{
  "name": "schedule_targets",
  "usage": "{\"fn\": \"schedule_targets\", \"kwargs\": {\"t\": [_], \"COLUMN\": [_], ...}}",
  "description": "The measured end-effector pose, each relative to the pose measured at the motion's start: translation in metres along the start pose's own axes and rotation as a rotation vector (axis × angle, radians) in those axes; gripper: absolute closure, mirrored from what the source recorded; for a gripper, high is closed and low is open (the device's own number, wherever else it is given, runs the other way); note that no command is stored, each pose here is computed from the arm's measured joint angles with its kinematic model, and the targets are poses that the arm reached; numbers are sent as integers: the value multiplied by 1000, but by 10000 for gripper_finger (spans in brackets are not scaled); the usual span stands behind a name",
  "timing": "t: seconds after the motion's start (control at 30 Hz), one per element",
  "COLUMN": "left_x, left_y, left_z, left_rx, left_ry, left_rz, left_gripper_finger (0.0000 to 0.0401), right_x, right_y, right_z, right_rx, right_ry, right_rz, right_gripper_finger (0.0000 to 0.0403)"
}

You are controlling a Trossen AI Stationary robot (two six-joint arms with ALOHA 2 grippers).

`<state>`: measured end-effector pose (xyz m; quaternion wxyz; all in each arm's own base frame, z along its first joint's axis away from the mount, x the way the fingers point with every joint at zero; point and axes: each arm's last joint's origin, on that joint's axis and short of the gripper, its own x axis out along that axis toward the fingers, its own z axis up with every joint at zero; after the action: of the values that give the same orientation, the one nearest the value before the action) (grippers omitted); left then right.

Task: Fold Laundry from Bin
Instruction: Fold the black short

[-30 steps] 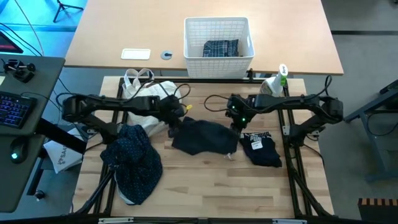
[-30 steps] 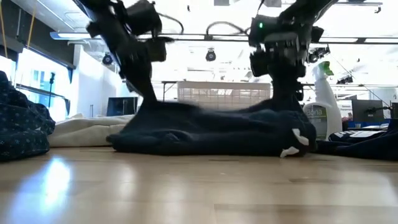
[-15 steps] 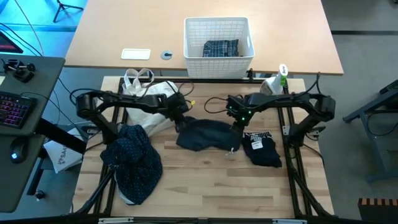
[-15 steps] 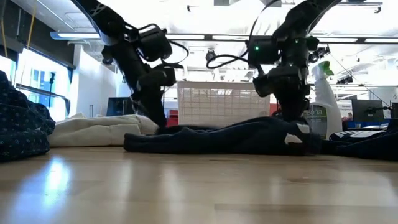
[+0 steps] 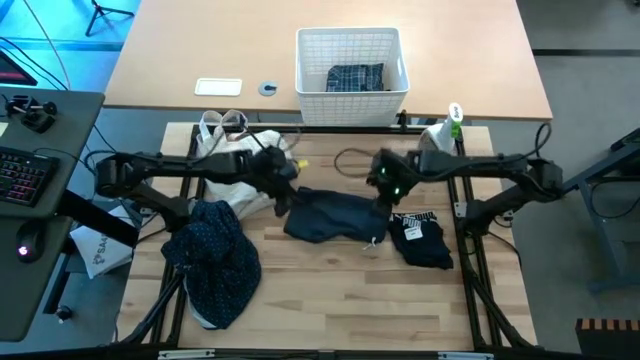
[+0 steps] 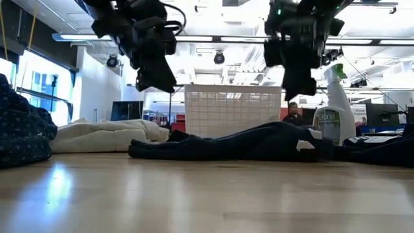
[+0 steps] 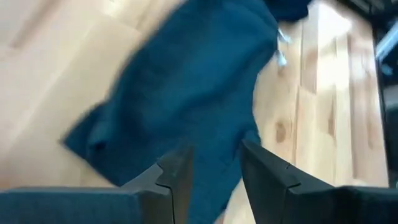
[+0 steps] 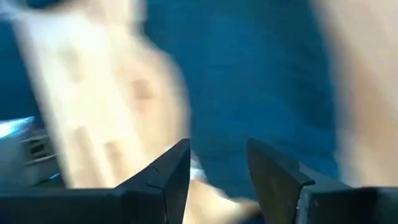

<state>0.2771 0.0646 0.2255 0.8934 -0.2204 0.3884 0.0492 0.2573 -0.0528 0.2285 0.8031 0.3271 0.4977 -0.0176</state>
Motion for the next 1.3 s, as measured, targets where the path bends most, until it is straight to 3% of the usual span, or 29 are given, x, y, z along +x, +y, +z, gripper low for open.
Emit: {"fn": "schedule_targets", "kwargs": {"t": [0.1,0.27,0.37,0.43,0.57,0.63,0.73,0.9,0.97,1.07,1.2,1.3], "left_x": [24,78,100,105,97,83,54,42,46,70,104,115], "left_y": [-11,3,24,37,58,61,56,28,14,-1,-7,-2], "left_z": [-5,-22,-35,-29,-1,25,59,74,70,47,6,-13], "left_rx": [31,-75,-96,-74,32,99,157,167,144,109,78,48], "left_ry": [8,67,175,185,184,163,154,186,191,245,343,419], "left_rz": [52,237,269,258,286,309,321,193,112,80,180,227], "left_gripper_finger": [297,315,321,326,335,339,343,346,346,346,346,346], "right_x": [26,66,78,84,90,88,75,54,54,69,96,99], "right_y": [16,5,8,19,43,49,54,58,56,48,27,15], "right_z": [-9,-29,-37,-42,-50,-51,-46,-44,-44,-46,-59,-62], "right_rx": [-36,157,207,194,96,97,135,211,238,249,257,234], "right_ry": [-32,-90,-61,-18,6,-9,-71,-205,-228,-192,-73,-5], "right_rz": [56,-144,-85,-4,121,151,172,117,83,34,-97,-186], "right_gripper_finger": [266,294,309,317,324,325,325,325,325,325,325,325]}}
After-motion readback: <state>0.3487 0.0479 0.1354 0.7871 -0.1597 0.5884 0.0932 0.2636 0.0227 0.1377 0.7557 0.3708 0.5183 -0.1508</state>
